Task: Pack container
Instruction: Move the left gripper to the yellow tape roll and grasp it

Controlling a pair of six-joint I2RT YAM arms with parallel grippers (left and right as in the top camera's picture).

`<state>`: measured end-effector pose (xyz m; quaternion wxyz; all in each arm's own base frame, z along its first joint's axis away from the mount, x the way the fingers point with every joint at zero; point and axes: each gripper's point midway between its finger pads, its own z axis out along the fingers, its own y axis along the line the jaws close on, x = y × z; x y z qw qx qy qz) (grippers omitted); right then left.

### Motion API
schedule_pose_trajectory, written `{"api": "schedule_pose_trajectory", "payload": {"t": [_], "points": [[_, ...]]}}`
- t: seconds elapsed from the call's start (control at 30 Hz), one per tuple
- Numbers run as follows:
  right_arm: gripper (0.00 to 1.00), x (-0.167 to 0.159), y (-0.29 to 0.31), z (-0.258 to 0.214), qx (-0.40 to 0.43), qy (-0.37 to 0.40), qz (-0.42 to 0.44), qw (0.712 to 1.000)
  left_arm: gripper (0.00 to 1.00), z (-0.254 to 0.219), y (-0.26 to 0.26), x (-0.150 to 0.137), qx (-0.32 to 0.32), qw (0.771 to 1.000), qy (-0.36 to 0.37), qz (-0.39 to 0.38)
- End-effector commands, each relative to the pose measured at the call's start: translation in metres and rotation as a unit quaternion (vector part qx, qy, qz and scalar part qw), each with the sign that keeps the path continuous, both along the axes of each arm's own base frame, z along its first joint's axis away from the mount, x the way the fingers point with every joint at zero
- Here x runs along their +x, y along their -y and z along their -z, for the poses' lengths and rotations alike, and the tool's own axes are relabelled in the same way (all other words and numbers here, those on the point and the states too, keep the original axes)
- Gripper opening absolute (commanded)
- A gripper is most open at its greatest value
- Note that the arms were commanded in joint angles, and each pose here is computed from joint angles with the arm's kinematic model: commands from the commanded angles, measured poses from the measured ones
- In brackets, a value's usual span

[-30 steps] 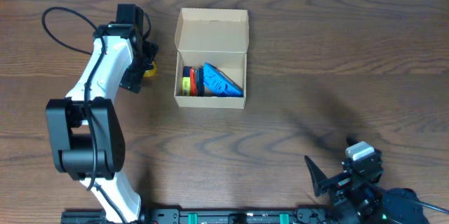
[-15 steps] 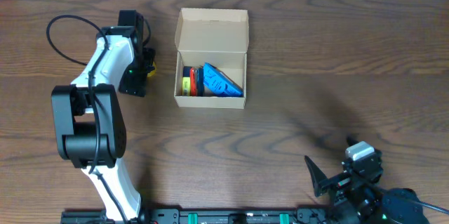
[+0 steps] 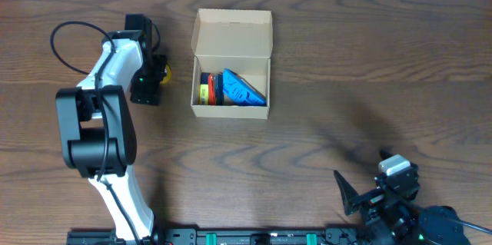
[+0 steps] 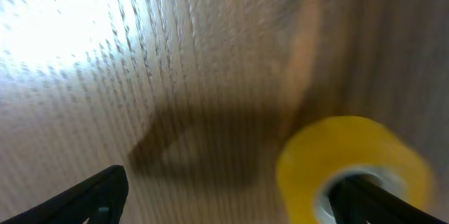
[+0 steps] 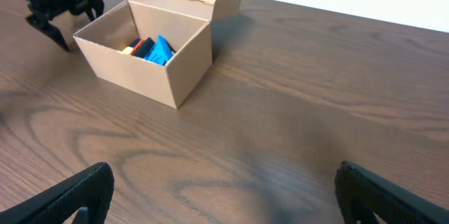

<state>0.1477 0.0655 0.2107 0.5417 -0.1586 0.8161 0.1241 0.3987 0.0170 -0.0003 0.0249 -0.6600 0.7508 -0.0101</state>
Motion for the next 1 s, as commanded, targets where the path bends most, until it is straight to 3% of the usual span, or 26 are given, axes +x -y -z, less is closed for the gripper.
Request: {"api": "schedule_pose_trajectory", "payload": {"t": [0.0, 0.13, 0.3, 0.43, 0.63, 0.83, 0.97], "points": [[0.99, 0.001, 0.002, 0.000, 0.004, 0.000, 0.008, 1.000, 0.88, 0.015, 0.003, -0.006, -0.012, 1.000, -0.022, -0.004], [0.99, 0.001, 0.002, 0.000, 0.004, 0.000, 0.008, 1.000, 0.78, 0.015, 0.004, -0.006, -0.013, 1.000, -0.022, -0.004], [0.99, 0.001, 0.002, 0.000, 0.004, 0.000, 0.008, 1.000, 0.40, 0.013, 0.005, -0.005, -0.017, 1.000, -0.019, -0.004], [0.99, 0.001, 0.002, 0.000, 0.004, 0.000, 0.008, 1.000, 0.21, -0.005, 0.002, 0.001, -0.008, 1.000, 0.006, -0.001], [0.99, 0.001, 0.002, 0.000, 0.004, 0.000, 0.008, 1.000, 0.06, -0.061, -0.010, 0.013, 0.034, 0.996, 0.076, 0.036], [0.99, 0.001, 0.002, 0.000, 0.004, 0.000, 0.008, 1.000, 0.06, -0.129, 0.000, 0.017, 0.063, 0.980, 0.157, 0.104], [0.99, 0.001, 0.002, 0.000, 0.004, 0.000, 0.008, 1.000, 0.06, -0.169, 0.037, 0.017, 0.074, 0.957, 0.206, 0.193]]}}
